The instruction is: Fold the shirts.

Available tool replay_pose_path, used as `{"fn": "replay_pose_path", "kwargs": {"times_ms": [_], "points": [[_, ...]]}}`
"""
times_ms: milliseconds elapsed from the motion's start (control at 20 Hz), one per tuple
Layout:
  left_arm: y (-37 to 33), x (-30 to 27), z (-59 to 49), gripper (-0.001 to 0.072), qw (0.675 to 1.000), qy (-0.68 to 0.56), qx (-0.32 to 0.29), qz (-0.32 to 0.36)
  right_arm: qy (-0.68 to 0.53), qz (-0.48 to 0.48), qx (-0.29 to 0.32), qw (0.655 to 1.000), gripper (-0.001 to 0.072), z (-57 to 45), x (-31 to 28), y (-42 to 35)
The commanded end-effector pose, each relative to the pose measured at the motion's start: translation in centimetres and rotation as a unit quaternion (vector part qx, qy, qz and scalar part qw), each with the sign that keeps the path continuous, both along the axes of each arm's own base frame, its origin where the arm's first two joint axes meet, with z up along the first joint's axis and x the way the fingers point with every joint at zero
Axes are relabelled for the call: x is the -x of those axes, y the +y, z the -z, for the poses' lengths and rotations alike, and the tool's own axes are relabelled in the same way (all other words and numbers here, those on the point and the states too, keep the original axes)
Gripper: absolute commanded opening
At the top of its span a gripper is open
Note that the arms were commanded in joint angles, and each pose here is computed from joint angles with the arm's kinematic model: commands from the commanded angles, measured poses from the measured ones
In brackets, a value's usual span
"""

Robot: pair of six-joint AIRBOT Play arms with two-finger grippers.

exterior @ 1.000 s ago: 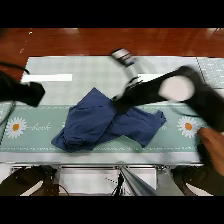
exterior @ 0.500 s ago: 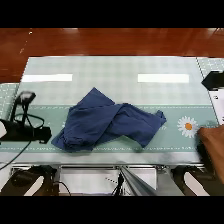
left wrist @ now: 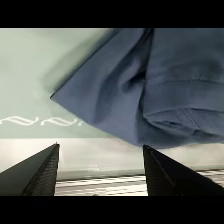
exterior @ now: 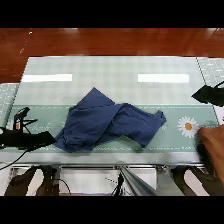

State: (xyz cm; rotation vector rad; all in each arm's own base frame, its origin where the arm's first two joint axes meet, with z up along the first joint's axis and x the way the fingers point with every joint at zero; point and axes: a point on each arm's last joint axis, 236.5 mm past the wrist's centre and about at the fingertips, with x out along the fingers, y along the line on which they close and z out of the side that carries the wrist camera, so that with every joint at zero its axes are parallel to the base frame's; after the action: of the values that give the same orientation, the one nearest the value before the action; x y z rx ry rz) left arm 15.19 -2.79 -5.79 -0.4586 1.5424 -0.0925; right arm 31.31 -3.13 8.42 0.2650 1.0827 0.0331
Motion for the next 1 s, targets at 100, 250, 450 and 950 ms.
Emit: {"fn": "replay_pose_path", "kwargs": {"times_ms": [100,250,450,950], "points": [[-0.9,0.5,2.8,0.0604,0.994,0.078,0.075,-0.011,0.001,-0.014,-0.021,1.000,0.0499,0.8,0.1,1.0],[1.0,0.2,3.3,0.0604,0.992,0.073,0.087,-0.054,0.001,-0.016,-0.021,1.000,0.0499,0.8,0.1,1.0],[1.7,-1.2,2.9,0.0603,0.984,0.048,0.130,-0.115,-0.002,-0.016,-0.023,1.000,0.0499,0.7,0.0,1.1],[-1.7,-3.8,6.1,0.0557,0.970,0.082,0.189,-0.128,-0.006,-0.016,-0.025,1.000,0.0498,0.6,-0.1,1.2]]}}
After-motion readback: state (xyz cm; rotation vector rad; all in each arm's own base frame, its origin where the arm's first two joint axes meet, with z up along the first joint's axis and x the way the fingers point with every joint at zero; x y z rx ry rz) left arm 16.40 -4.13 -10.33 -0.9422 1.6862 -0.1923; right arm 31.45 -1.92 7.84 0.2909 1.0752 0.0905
